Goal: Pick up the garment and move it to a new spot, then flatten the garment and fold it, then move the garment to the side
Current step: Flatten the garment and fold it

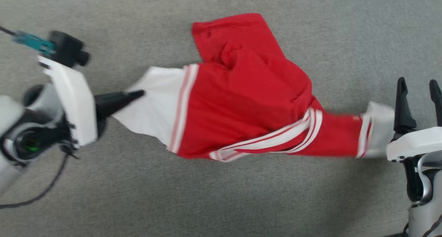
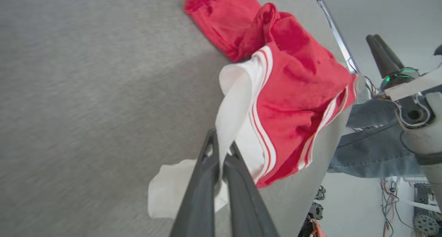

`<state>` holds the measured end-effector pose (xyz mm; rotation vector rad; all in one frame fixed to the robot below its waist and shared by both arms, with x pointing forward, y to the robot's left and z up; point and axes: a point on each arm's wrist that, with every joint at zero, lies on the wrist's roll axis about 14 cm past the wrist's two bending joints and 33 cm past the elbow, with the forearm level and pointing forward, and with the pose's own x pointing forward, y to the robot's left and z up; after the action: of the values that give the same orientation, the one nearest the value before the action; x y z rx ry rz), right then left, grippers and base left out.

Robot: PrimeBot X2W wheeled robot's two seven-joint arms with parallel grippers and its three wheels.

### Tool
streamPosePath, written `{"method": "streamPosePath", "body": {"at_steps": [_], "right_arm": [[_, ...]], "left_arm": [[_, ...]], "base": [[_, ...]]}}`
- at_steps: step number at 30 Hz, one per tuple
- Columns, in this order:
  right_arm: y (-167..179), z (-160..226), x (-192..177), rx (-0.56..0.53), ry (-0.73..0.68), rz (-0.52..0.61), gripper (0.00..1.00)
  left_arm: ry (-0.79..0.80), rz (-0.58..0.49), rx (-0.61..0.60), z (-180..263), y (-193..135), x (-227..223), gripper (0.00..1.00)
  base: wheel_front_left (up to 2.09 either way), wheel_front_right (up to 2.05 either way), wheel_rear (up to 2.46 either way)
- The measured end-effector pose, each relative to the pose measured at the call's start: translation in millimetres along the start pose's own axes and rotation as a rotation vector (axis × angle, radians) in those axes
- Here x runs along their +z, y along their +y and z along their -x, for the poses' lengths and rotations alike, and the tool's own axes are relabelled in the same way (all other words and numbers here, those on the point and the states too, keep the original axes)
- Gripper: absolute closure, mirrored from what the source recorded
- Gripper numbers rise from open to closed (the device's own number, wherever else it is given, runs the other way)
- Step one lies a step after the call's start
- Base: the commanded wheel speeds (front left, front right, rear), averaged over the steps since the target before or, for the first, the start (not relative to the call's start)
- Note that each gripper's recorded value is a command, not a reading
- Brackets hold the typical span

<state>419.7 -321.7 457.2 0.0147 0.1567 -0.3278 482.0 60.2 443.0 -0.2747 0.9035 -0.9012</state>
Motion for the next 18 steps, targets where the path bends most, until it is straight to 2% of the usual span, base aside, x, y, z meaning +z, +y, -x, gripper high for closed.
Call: {"method": "streamPosePath", "body": {"at_steps": [4, 10, 18], "right_arm": [[6, -3, 7, 0.023, -0.010, 0.002, 0.00], [17, -5, 16, 0.059, -0.024, 0.004, 0.00], [20, -5, 23, 0.078, -0.023, 0.028, 0.00]], "left_arm": [[-0.057, 0.016, 0.129, 33, 32, 9, 1.00], [-0.073, 0.061, 0.313, 69, 78, -7, 1.00], [-0.077, 0.098, 0.411, 72, 106, -30, 1.00]], "base": [[0.00, 0.00, 0.00], [0.00, 0.00, 0.00], [0.00, 0.00, 0.00]]}}
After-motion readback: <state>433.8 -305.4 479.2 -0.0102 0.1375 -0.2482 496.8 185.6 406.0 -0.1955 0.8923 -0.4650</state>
